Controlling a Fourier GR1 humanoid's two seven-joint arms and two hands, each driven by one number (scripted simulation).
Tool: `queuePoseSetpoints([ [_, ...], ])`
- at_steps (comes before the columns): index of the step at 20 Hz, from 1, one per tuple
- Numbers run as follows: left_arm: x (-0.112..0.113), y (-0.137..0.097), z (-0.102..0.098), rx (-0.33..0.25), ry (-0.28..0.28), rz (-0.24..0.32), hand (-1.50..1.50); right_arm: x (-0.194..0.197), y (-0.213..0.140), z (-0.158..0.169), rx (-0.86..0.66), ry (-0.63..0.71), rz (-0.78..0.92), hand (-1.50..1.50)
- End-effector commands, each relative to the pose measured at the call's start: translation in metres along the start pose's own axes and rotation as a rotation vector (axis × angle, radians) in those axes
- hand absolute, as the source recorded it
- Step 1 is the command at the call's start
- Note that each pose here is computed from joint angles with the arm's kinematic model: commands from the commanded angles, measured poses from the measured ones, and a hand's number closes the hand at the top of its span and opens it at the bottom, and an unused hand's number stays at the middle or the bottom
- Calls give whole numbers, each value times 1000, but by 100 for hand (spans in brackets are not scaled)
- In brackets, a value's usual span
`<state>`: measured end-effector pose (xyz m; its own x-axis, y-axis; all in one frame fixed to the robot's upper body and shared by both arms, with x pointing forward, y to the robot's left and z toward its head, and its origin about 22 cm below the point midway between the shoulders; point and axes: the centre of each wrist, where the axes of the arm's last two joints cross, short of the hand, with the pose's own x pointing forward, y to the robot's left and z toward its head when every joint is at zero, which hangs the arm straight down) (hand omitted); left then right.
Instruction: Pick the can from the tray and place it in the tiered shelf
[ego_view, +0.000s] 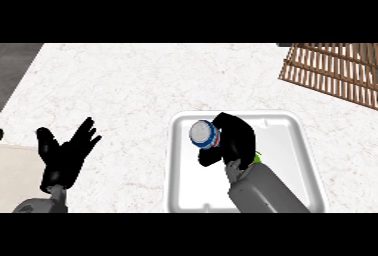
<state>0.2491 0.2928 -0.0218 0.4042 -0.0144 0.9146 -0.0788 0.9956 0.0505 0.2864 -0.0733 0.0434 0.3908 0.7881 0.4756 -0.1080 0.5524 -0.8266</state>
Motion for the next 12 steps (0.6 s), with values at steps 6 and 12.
queuePoseSetpoints([
  [6,-7,-11,-5,19,41,0,0,-75,-133,-51,-72,-216,-55,150],
  [12,-7,4,7,7,35,-4,0,-31,-207,-4,-312,-257,-104,150],
])
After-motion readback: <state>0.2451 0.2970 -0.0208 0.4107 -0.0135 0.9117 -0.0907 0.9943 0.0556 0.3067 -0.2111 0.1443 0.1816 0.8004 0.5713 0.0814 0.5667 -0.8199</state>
